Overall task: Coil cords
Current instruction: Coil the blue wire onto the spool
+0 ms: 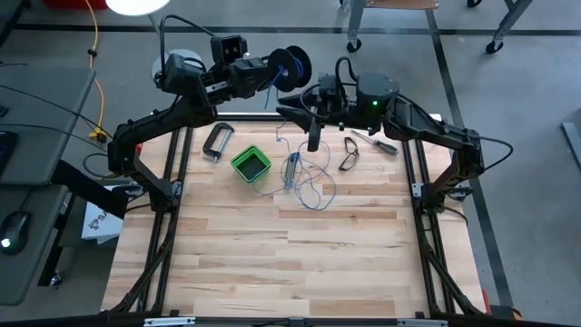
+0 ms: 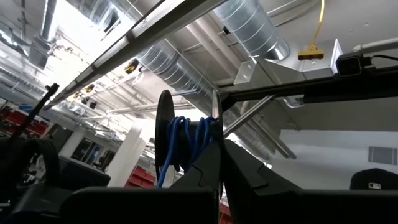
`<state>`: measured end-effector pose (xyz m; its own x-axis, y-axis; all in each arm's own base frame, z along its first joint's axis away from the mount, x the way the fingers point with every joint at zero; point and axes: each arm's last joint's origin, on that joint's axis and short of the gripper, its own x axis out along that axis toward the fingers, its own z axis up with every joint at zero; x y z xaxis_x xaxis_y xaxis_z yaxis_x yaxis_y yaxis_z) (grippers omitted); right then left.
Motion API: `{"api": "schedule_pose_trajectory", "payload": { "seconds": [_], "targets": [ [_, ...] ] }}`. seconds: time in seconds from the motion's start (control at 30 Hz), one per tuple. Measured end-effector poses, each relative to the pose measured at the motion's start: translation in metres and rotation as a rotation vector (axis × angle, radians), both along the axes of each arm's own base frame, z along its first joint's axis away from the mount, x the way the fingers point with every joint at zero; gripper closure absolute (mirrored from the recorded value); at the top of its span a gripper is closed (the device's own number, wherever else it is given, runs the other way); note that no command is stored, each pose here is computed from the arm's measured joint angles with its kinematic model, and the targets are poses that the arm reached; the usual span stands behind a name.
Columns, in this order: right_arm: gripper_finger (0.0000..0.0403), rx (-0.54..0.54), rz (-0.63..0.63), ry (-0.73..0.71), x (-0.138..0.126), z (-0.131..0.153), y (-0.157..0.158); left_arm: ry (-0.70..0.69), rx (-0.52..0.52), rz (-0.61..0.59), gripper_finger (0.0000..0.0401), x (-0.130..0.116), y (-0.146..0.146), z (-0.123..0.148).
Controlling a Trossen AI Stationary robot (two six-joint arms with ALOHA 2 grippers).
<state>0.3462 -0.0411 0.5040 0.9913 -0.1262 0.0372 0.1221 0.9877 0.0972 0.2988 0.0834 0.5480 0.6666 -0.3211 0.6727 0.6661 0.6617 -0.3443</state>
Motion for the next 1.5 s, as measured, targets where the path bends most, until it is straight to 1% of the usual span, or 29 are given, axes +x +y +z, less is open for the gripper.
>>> {"api": "schedule_pose_trajectory", "payload": {
  "seconds": [0.17, 0.23, 0.3, 0.4, 0.5, 0.6, 0.67, 0.77, 0.8, 0.93, 1.07, 1.17, 1.27, 1.43, 1.5],
  "targets": [
    [0.0375, 0.043, 0.001, 0.004, 0.004, -0.003, 0.000, -0.004, 0.010, 0.012, 0.0401, 0.000, 0.000, 0.000],
    [0.0395, 0.045, 0.001, 0.012, 0.007, -0.006, -0.001, -0.002, 0.009, 0.012, 0.0401, 0.000, 0.000, 0.000],
    [0.0394, 0.063, 0.002, 0.011, 0.008, -0.006, -0.001, -0.002, 0.009, 0.012, 0.0401, 0.000, 0.000, 0.000],
    [0.0374, 0.088, 0.002, 0.010, 0.009, -0.008, -0.001, -0.002, 0.009, 0.012, 0.0401, 0.000, 0.000, 0.000],
    [0.0356, 0.088, 0.002, 0.014, 0.010, -0.008, -0.001, -0.003, 0.010, 0.013, 0.0401, 0.000, 0.000, 0.000],
    [0.0349, 0.077, 0.001, 0.015, 0.010, -0.008, -0.001, -0.003, 0.010, 0.013, 0.0401, 0.000, 0.000, 0.000],
    [0.0356, 0.061, 0.001, 0.017, 0.010, -0.008, -0.001, -0.004, 0.010, 0.013, 0.0401, 0.000, 0.000, 0.000],
    [0.0391, 0.057, 0.018, 0.009, 0.010, -0.008, -0.001, -0.006, 0.014, 0.018, 0.0401, 0.000, 0.000, 0.000],
    [0.0396, 0.058, 0.025, 0.002, 0.010, -0.007, 0.000, -0.010, 0.025, 0.029, 0.0401, 0.000, 0.001, 0.000],
    [0.0400, 0.086, 0.049, 0.010, 0.006, -0.005, 0.005, -0.033, 0.081, 0.112, 0.0401, -0.005, 0.011, 0.001],
    [0.0402, 0.094, 0.077, 0.044, -0.008, 0.000, 0.015, -0.027, 0.098, 0.201, 0.0401, -0.022, 0.028, 0.006],
    [0.0402, 0.083, 0.077, 0.048, -0.023, 0.008, 0.022, 0.066, 0.076, 0.241, 0.0401, -0.033, 0.040, 0.007],
    [0.0402, 0.066, 0.080, 0.064, -0.037, 0.014, 0.026, 0.219, 0.023, 0.251, 0.0401, -0.040, 0.044, 0.003],
    [0.0402, 0.039, 0.058, 0.080, -0.063, 0.023, 0.028, 0.501, -0.049, 0.190, 0.0401, -0.050, 0.038, -0.010],
    [0.0402, 0.022, 0.055, 0.069, -0.068, 0.027, 0.028, 0.599, -0.071, 0.160, 0.0401, -0.050, 0.032, -0.017]
  ]
}}
